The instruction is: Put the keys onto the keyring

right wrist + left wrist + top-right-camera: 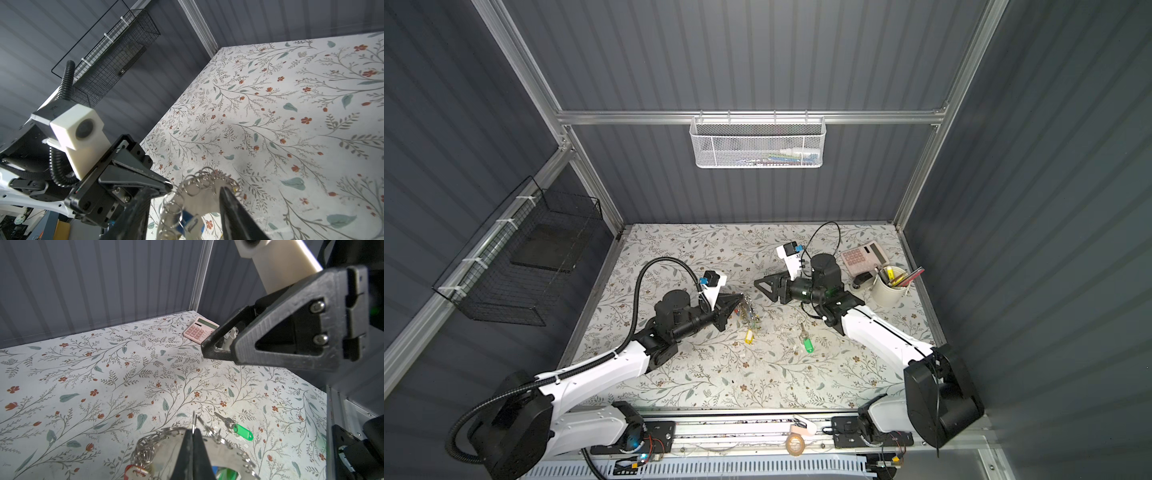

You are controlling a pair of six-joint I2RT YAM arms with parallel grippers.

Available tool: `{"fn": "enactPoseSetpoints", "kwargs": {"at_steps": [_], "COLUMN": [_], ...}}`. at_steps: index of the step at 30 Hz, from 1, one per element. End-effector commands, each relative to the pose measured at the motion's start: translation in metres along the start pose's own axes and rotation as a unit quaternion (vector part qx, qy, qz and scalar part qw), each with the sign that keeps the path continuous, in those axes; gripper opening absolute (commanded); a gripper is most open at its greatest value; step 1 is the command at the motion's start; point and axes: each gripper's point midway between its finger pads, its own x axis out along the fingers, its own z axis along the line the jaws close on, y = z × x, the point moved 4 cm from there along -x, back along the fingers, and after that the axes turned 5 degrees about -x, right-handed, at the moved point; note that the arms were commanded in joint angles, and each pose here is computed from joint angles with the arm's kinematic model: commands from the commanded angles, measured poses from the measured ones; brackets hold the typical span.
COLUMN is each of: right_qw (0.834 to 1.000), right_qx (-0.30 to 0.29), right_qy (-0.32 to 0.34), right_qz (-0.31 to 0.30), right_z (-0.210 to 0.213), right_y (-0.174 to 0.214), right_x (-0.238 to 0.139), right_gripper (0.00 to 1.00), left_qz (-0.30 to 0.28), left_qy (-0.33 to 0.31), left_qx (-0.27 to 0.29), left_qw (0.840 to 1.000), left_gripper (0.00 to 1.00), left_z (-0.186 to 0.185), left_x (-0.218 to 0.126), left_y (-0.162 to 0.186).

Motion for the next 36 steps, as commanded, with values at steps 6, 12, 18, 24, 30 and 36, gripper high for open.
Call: {"fn": "enactPoseSetpoints", "kwargs": {"at_steps": [6,12,18,24,30,36], "right_qw": [0.999,0.999,0.998,0.996,0.994,0.993], "right_qx": [0.019,0.036,0.051,0.058,0.079,0.087], "right_qy": [-0.014,-0.015,-0.026,-0.037,-0.046,-0.054], "right_qz": [0.023,0.033,0.039,0.052,0.067,0.065], "right_z": [-0.004,-0.008,-0.010,-0.007,-0.007,-0.003], "right_y": [0.016,0.025,0.032,0.041,0.055,0.059], "right_x": [0.011,0.014,0.024,0.034,0.039,0.040], "right_gripper": [0.48,0.43,0.37,0.34,0.30,0.23], "left_qz": [-0.051,-0.090,-0.147,-0.172,-0.192,-0.191], "left_qy": [0.016,0.010,-0.003,-0.002,0.003,-0.027], "left_qx": [-0.035,-0.072,-0.065,-0.064,-0.067,-0.072], "left_qw": [0.998,0.993,0.987,0.983,0.979,0.979], "left_gripper": [0.00,0.00,0.00,0.00,0.00,0.00], "left_z": [0.005,0.010,0.015,0.015,0.013,0.017], "left_x": [0.011,0.012,0.002,-0.003,-0.008,-0.008], "left_y": [0.012,0.009,0.004,0.001,-0.007,-0.019]}}
